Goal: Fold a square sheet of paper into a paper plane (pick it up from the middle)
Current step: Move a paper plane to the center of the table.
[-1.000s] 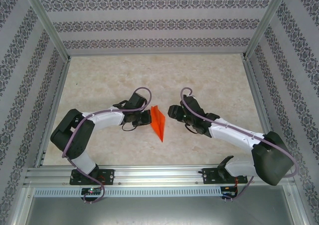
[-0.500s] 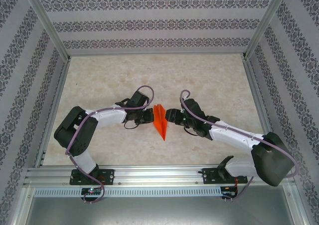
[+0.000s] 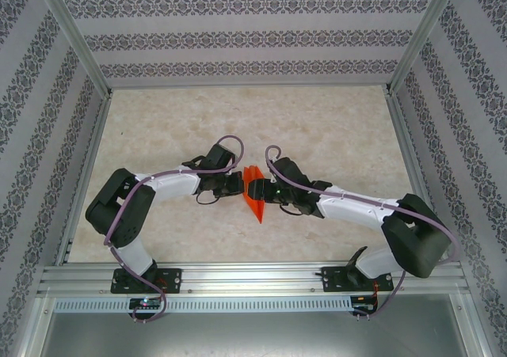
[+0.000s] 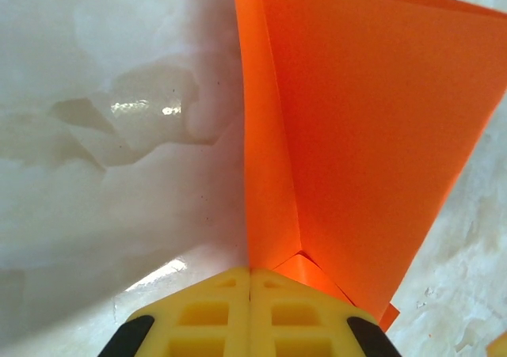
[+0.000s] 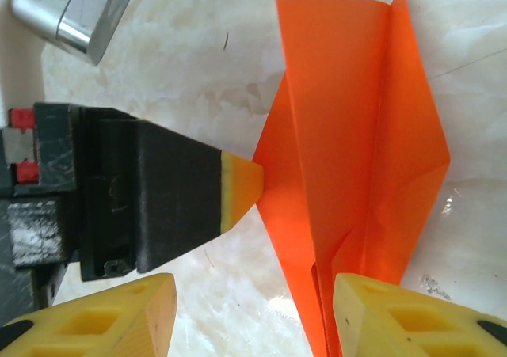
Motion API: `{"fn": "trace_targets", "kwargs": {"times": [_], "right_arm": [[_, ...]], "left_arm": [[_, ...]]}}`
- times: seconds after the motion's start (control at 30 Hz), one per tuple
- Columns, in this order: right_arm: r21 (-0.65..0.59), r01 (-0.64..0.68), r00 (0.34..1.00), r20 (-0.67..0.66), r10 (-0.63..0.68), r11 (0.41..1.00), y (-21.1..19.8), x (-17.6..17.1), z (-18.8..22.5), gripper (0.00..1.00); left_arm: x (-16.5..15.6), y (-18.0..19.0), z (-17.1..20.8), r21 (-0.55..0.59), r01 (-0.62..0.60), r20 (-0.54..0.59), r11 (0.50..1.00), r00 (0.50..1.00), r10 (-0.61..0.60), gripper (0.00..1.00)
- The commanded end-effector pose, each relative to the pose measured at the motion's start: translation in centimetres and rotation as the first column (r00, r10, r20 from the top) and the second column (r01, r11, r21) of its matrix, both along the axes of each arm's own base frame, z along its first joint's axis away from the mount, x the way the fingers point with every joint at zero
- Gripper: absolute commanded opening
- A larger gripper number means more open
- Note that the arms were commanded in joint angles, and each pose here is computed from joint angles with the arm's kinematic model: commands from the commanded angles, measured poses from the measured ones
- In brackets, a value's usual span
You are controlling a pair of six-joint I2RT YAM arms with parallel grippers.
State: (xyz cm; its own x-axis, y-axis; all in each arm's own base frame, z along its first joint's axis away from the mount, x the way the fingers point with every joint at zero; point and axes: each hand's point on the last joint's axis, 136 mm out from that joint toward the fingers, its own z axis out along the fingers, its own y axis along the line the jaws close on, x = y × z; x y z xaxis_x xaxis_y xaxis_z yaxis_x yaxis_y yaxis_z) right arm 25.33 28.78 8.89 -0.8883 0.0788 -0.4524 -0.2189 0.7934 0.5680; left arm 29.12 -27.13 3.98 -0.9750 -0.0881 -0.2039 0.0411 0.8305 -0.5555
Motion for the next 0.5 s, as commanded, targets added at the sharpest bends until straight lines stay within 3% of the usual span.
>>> {"fn": "trace_targets", "kwargs": {"times": [0.0, 0.07, 0.13, 0.3, 0.47], "right_arm": [[0.010, -0.050, 0.999, 0.017, 0.050, 0.999, 1.4, 0.1, 0.7, 0.55], [-0.067, -0.057, 0.998, 0.014, 0.058, 0.996, 0.9, 0.0, 0.2, 0.55], [-0.186, 0.032, 0.999, 0.037, -0.025, 0.982, -1.7, 0.6, -0.4, 0.56], [-0.079, 0.038, 0.999, 0.029, -0.036, 0.996, -2.1, 1.5, 0.1, 0.58], [-0.075, -0.035, 0.999, -0.019, 0.034, 0.997, 0.0, 1.1, -0.9, 0.56]], "left_arm": [[0.3, 0.1, 0.7, -0.022, 0.012, 0.031, 1.000, 0.999, -0.012, 0.02], [0.4, 0.1, 0.6, -0.020, 0.014, 0.030, 1.000, 0.999, -0.013, 0.02], [0.3, 0.2, 0.6, -0.018, 0.015, 0.026, 1.000, 1.000, -0.015, 0.02], [0.1, 0.2, 0.8, -0.018, 0.019, 0.028, 1.000, 0.999, -0.019, 0.03], [0.3, 0.0, 0.9, -0.030, 0.020, 0.029, 0.999, 0.999, -0.019, 0.03]]}}
